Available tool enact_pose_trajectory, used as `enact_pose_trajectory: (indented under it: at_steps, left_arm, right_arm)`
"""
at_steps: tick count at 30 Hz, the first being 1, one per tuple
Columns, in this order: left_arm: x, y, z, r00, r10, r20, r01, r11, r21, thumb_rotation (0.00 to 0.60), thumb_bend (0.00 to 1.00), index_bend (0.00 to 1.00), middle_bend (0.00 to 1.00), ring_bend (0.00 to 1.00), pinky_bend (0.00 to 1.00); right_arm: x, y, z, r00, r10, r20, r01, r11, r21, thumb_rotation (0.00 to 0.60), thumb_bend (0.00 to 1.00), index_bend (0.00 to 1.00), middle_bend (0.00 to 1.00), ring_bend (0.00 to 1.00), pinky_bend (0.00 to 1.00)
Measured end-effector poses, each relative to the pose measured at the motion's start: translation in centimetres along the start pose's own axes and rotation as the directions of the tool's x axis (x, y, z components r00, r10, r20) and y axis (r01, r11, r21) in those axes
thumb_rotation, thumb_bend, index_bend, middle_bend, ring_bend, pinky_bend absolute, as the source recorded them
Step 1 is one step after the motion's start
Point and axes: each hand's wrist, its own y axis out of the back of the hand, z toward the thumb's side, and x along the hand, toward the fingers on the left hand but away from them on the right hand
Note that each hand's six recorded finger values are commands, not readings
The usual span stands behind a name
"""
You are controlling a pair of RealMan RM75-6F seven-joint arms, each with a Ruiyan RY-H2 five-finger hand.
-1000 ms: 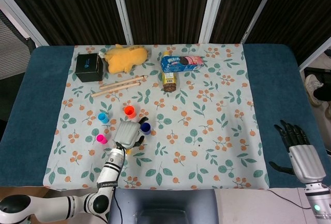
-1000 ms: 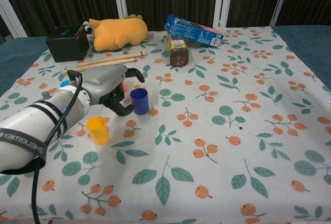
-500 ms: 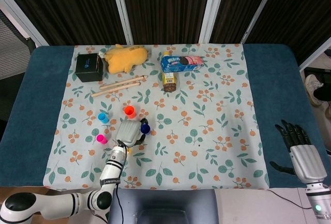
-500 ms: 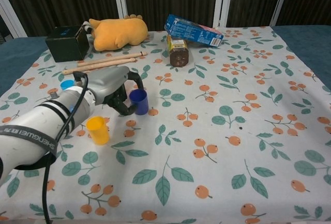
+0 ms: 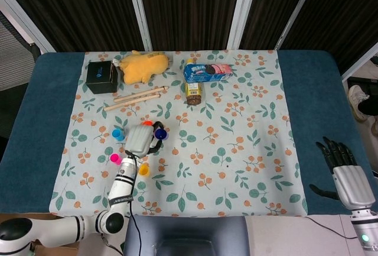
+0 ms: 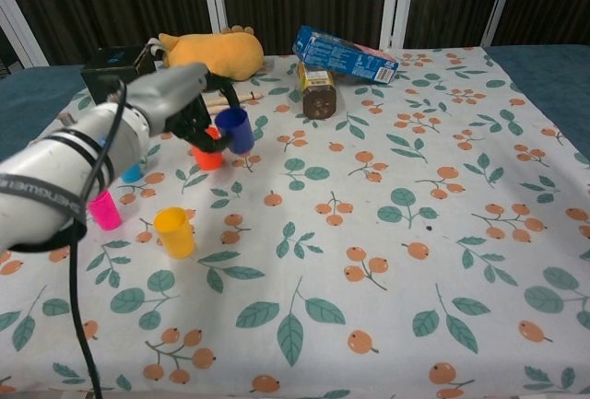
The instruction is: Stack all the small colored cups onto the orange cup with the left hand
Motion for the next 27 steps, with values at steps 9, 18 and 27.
enact_pose_trajectory:
  at_steps: [9, 18, 27]
  left_arm:
    - [1.3, 3.8, -3.2, 0.994, 0.066, -0.086, -0.066, 0.998, 0.007, 0.6, 0.37, 0.51, 1.0, 1.0, 1.0]
    - [1.7, 1.2, -5.2, 0.992, 0.017, -0.126, -0.01, 0.998, 0.054, 0.6, 0.37, 0.5, 1.0, 1.0, 1.0]
    - [1.9, -0.4, -5.3, 0.991, -0.025, -0.13, 0.036, 0.996, 0.082, 0.6, 0.37, 0.3, 1.0, 1.0, 1.0]
  right_arm:
    - [0.1, -0.2, 0.3, 1.0, 0.01, -0.007, -0.01, 1.0, 0.004, 0.6, 0.12, 0.0, 0.0, 0.0, 0.0]
    - [0.0, 0.3, 0.2, 1.0, 0.006, 0.0, -0.006, 1.0, -0.001, 0.6, 0.12, 0.0, 0.0, 0.0, 0.0]
    - [0.1, 0.4, 0.1, 1.0, 0.006, 0.0, -0.006, 1.0, -0.005, 0.6, 0.12, 0.0, 0.0, 0.0, 0.0]
